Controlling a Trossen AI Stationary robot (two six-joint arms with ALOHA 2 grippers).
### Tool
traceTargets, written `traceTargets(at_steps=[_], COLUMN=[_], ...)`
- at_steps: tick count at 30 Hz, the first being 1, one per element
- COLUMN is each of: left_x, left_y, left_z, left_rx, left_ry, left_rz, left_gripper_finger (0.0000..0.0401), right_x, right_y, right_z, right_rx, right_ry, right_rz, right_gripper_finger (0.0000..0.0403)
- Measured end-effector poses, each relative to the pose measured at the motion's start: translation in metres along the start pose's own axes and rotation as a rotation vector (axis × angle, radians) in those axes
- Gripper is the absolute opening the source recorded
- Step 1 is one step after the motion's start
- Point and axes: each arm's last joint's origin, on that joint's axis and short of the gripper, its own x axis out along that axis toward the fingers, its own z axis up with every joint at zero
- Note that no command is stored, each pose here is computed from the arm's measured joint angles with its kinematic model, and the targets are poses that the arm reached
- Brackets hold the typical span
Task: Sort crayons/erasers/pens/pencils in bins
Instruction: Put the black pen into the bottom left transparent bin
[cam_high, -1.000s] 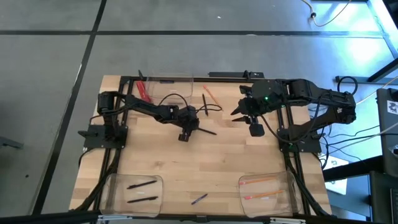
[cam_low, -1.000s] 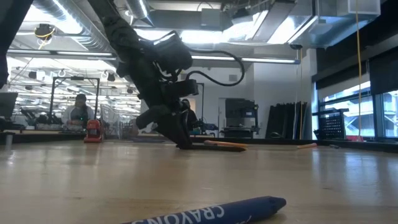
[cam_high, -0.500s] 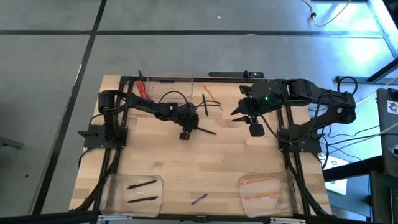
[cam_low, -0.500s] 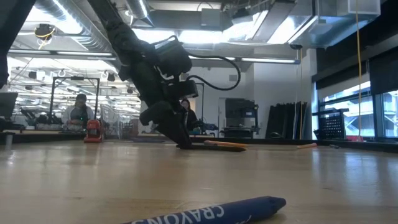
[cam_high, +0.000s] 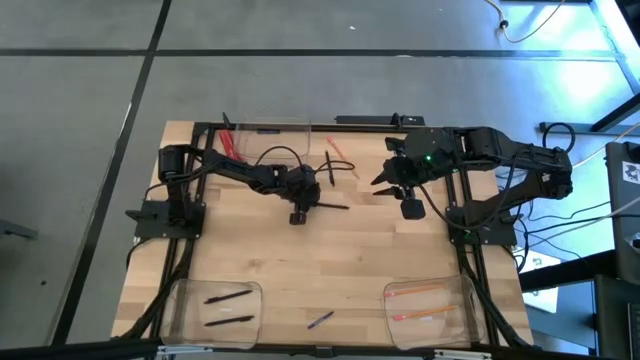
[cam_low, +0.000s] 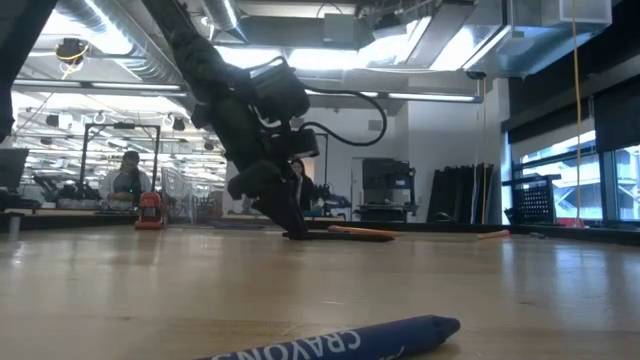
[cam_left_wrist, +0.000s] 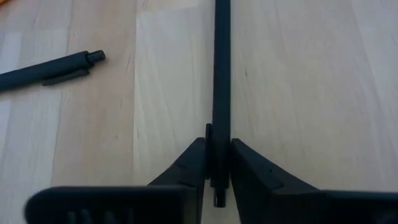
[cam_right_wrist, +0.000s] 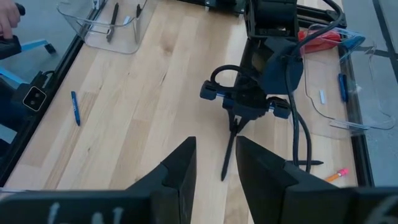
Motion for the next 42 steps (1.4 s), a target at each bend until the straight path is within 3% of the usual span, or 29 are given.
traceTargets(at_steps=[5,19,34,42], left_x=[0.0,-0.013,-0.07,-0.114], left_y=[-0.001,-0.003,-0.008,-0.02], left_z=[-0.001,0.002,0.006,0.004], left_rx=[0.001,-0.107,-0.183,-0.202], left_ry=[0.02,-0.008,0.043,0.066], left_rz=[0.002,-0.048,-0.056,-0.073], left_gripper_finger=[0.0016,0.0012,0.0012,0.0012], right_x=[0.0,0.0,0.0,0.0], right_y=[0.0,0.0,0.0,0.0], right_z=[0.0,0.0,0.0,0.0], right_rx=[0.0,0.0,-0.003,-0.003], right_ry=[0.0,0.0,0.003,0.004], right_rz=[0.0,0.0,0.001,0.001], right_gripper_finger=[0.0115,0.0115,0.0115,0.0115])
